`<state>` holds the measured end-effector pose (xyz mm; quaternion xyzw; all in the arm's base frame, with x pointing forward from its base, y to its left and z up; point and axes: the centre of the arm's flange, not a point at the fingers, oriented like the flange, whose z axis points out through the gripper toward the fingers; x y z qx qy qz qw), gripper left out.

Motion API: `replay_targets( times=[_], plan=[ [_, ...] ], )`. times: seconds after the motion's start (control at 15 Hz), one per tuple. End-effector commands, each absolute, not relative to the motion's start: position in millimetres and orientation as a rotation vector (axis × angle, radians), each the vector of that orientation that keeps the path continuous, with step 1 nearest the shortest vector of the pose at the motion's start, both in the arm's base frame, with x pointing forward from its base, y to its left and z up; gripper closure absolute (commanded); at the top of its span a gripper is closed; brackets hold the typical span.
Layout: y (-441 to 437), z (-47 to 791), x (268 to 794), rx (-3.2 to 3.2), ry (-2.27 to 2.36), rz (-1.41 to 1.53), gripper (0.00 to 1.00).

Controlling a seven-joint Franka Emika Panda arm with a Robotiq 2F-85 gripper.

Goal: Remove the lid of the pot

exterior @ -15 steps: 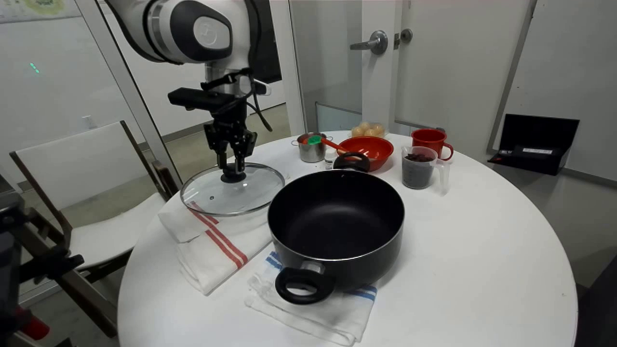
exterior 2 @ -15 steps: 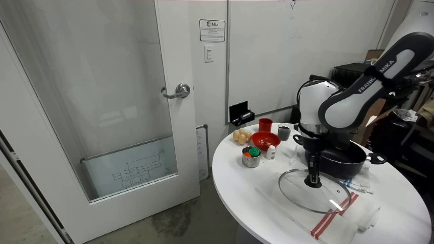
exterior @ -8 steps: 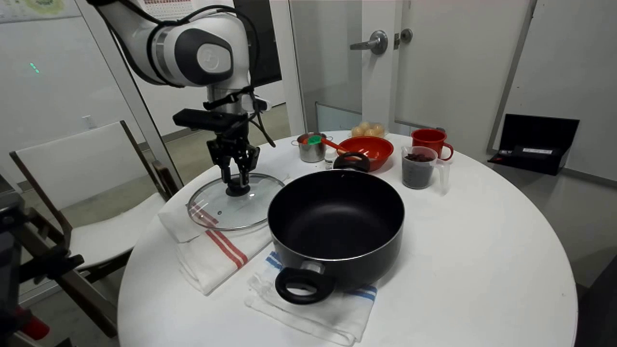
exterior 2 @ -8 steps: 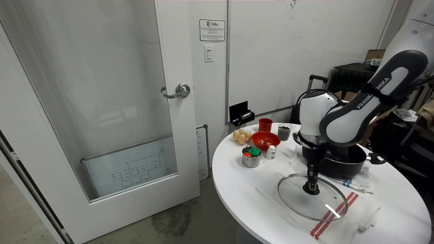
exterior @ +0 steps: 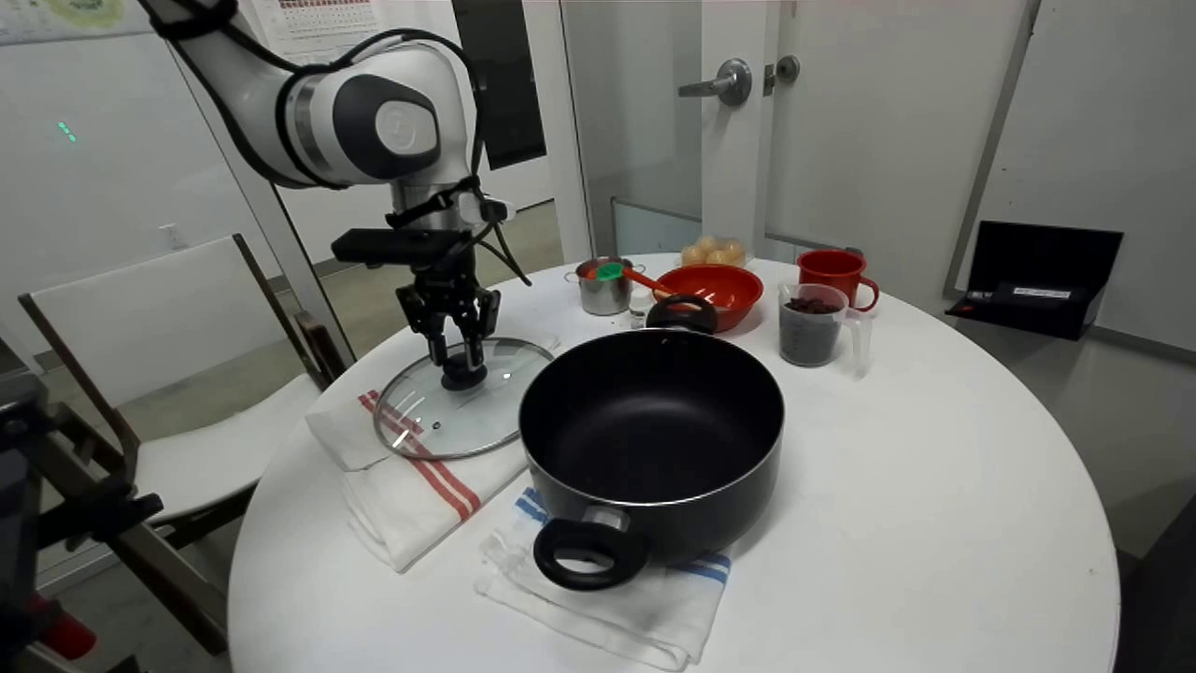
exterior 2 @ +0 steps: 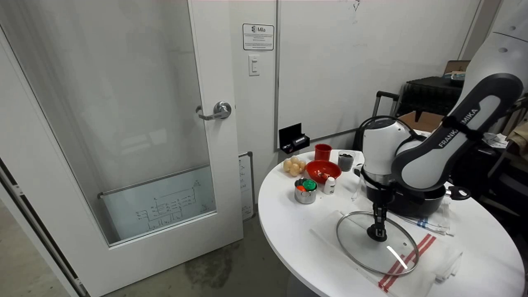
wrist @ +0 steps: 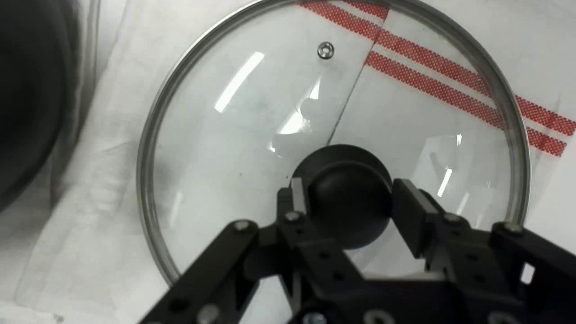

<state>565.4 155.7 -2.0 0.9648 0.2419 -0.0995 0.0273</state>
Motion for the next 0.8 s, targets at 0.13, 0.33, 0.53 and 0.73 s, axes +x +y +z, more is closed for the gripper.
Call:
replay_targets(
  times=[0.13, 0.33, 0.53, 0.73],
  plan=[
    [162, 6, 562, 2.975, 0.741, -0.243, 0.18],
    [163, 20, 559, 2.985, 0.731, -0.205, 0.01],
    [165, 38, 552, 2.989, 0.723, -0.188, 0.0],
    [170, 56, 543, 2.993, 0.723, -0.174, 0.0]
  ],
)
